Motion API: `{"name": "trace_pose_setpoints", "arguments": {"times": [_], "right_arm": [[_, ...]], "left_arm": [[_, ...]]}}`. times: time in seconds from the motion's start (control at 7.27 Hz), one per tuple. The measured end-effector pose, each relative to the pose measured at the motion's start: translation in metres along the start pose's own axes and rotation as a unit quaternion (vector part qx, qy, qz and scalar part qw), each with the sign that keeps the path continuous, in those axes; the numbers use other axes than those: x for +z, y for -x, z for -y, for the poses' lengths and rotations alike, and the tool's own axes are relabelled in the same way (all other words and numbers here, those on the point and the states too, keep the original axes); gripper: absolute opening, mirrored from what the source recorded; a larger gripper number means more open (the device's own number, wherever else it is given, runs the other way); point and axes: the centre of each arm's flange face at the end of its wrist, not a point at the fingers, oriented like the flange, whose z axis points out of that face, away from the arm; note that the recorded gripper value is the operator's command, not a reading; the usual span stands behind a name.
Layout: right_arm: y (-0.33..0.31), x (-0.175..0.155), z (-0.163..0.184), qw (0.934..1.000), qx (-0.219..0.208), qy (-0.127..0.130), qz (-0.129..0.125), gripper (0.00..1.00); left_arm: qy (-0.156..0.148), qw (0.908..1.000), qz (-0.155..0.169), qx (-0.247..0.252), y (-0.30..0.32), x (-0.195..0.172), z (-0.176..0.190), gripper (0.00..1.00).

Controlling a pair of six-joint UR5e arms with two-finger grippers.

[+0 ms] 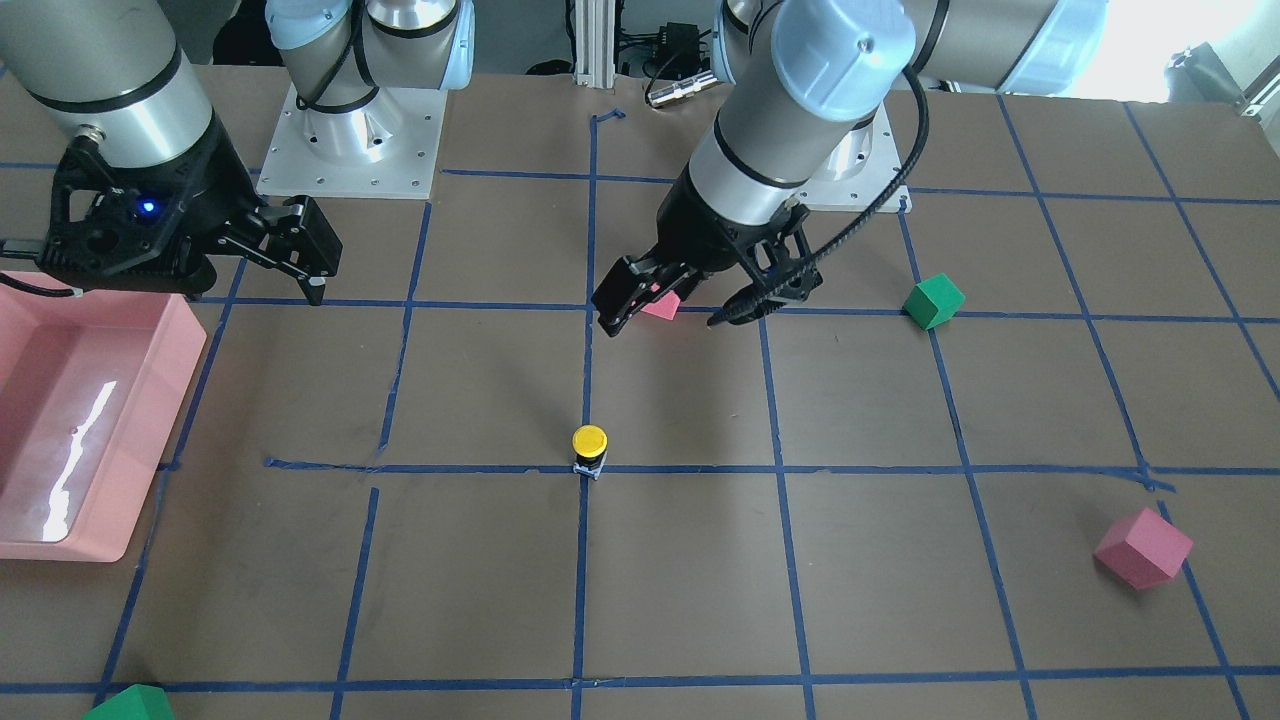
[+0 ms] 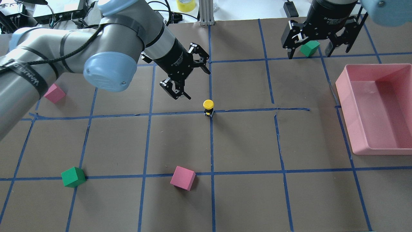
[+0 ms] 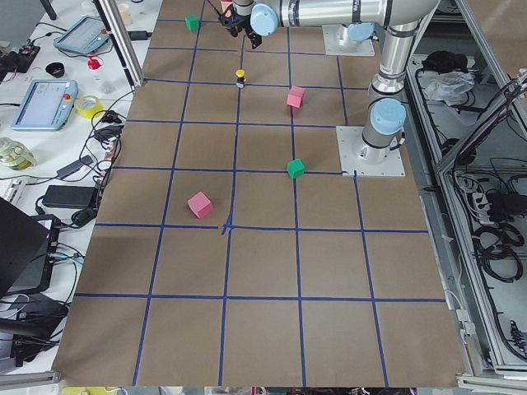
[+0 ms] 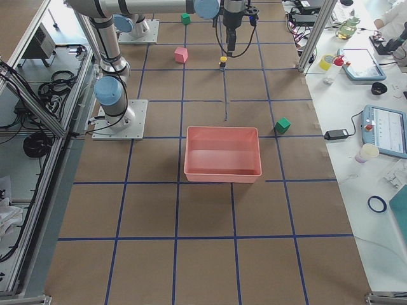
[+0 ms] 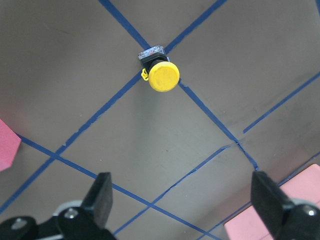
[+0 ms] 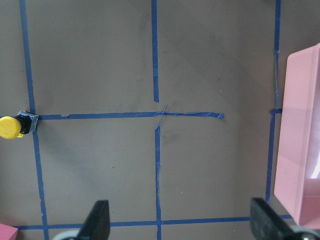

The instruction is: Align button upright

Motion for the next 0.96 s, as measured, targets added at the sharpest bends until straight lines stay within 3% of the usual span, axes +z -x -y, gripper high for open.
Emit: {"name": "trace_pose_setpoints", "arguments": {"times": [0.14, 0.41, 0.69, 0.96], "right_arm": [[0.000, 0.000, 0.000, 1.0000, 0.000, 0.000, 0.000, 1.00], [0.000, 0.000, 0.000, 1.0000, 0.000, 0.001, 0.000, 1.00], [0.000, 0.001, 0.000, 1.0000, 0.000, 0.001, 0.000, 1.00], [0.000, 0.001, 0.000, 1.0000, 0.000, 0.001, 0.000, 1.00]], "left_arm": [[-0.020, 0.9961, 0.034, 0.078, 0.016, -0.022, -0.012, 1.00], [-0.039, 0.9736, 0.080, 0.210, 0.038, -0.061, -0.027, 1.00], [-0.020, 0.9589, 0.092, 0.268, 0.061, -0.099, -0.010, 1.00], [-0.030, 0.9481, 0.093, 0.303, 0.071, -0.124, 0.002, 1.00]]}}
